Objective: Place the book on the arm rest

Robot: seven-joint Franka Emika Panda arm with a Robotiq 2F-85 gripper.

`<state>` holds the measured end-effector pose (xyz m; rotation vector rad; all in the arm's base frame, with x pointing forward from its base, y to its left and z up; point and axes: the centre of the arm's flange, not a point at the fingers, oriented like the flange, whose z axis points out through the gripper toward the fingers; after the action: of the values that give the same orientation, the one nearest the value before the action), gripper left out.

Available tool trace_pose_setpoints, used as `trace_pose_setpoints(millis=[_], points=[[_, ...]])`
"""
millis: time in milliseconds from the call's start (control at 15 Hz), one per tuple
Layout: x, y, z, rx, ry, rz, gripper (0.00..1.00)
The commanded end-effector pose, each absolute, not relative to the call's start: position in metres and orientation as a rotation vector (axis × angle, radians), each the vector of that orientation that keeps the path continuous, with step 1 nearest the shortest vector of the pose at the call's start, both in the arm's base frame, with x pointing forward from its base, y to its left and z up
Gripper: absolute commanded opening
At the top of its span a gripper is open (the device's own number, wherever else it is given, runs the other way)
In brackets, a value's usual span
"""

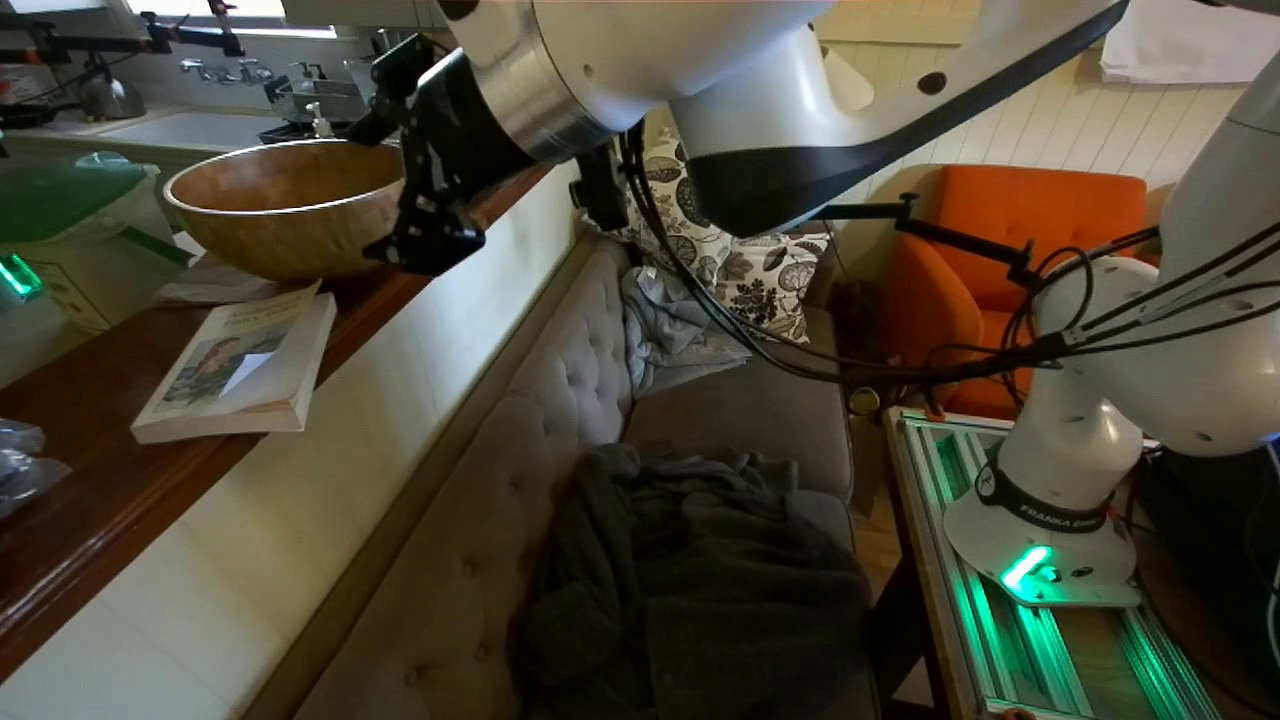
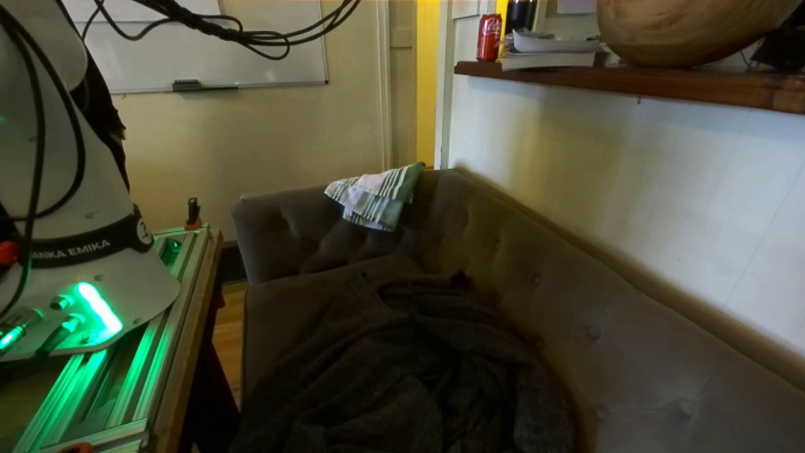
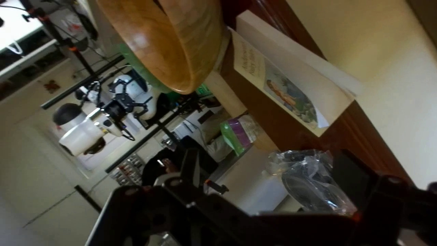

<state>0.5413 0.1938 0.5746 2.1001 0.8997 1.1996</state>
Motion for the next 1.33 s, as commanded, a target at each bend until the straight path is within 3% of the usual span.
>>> trace_pose_setpoints(millis=[0, 400, 1267], points=[[0.531, 0.227, 0.547, 2.15, 0.761, 1.239, 1.0], [0.533, 0.225, 0.554, 2.167, 0.783, 1.228, 1.0], [0.519, 0.284, 0.442, 1.418, 1.292, 0.983, 1.0]])
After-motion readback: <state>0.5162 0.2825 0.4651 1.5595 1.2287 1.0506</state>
